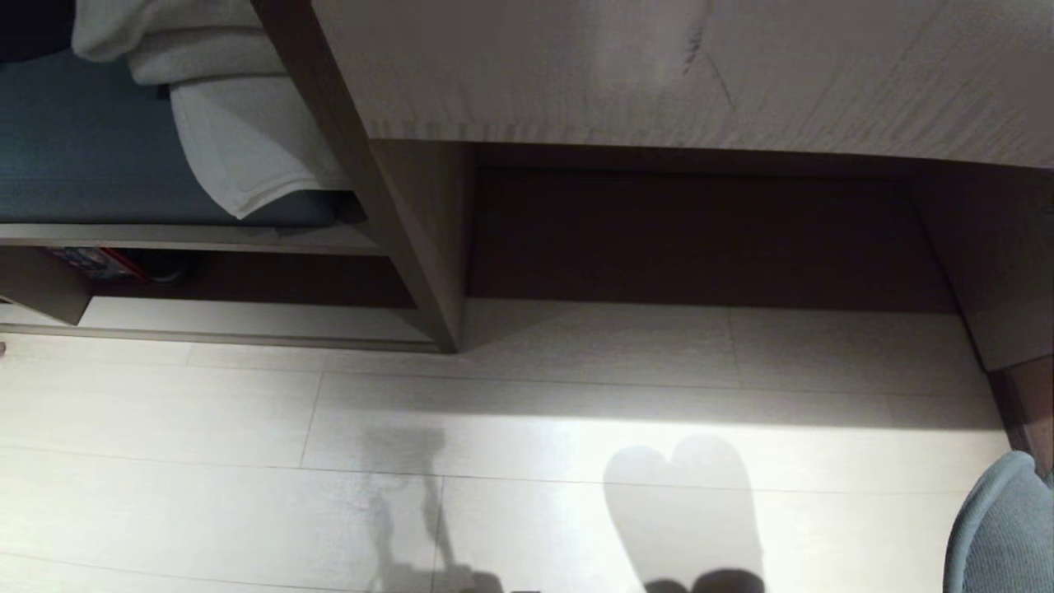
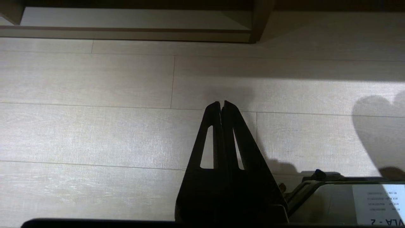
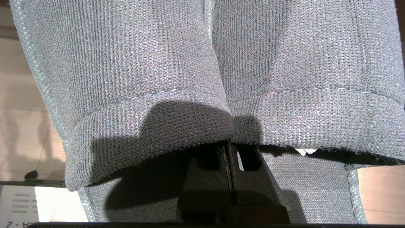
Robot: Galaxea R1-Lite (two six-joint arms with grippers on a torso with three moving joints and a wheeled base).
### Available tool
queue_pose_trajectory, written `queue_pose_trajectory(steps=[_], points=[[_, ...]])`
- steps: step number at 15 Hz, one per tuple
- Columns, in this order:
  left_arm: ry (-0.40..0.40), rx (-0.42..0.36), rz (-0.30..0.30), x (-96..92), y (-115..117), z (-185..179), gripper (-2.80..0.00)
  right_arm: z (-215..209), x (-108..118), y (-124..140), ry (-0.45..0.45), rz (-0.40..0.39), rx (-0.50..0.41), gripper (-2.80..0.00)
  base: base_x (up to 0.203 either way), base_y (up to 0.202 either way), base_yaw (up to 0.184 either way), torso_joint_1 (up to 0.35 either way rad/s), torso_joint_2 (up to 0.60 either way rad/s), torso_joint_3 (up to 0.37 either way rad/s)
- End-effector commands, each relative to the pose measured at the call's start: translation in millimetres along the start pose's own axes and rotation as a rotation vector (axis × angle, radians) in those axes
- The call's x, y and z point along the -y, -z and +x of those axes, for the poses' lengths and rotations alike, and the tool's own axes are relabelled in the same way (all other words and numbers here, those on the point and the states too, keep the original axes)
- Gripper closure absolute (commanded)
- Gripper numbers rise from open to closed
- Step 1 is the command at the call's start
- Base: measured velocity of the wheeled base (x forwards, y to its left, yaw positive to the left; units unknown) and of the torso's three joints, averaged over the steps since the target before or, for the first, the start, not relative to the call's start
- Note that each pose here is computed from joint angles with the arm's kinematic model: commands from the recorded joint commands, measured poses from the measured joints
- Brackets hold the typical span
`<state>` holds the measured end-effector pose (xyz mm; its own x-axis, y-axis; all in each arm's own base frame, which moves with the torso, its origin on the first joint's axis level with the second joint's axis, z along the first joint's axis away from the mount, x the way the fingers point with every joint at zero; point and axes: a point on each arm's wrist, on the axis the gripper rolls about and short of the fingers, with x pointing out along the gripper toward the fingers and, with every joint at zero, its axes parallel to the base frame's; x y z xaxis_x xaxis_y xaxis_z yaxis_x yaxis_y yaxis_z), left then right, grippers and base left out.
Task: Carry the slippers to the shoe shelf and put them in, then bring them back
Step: Place the slippers into the shoe cabinet
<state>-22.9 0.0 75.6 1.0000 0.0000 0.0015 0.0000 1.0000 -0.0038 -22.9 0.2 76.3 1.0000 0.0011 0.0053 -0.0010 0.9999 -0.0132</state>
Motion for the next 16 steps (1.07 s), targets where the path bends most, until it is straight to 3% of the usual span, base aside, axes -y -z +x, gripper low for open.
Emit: queue_pose_trajectory(steps=[1, 16], points=[[0.000, -0.001, -0.001, 0.0, 0.0, 0.1, 0.00, 0.1, 0.0, -0.1, 0.000, -0.001, -0.001, 0.00, 0.000, 0.000, 0.000, 0.004, 0.00, 0.200], [0.000, 0.000, -0.001, 0.0, -0.3, 0.0, 0.00, 0.1, 0.0, -0.1, 0.000, -0.001, -0.001, 0.00, 0.000, 0.000, 0.000, 0.003, 0.00, 0.203]])
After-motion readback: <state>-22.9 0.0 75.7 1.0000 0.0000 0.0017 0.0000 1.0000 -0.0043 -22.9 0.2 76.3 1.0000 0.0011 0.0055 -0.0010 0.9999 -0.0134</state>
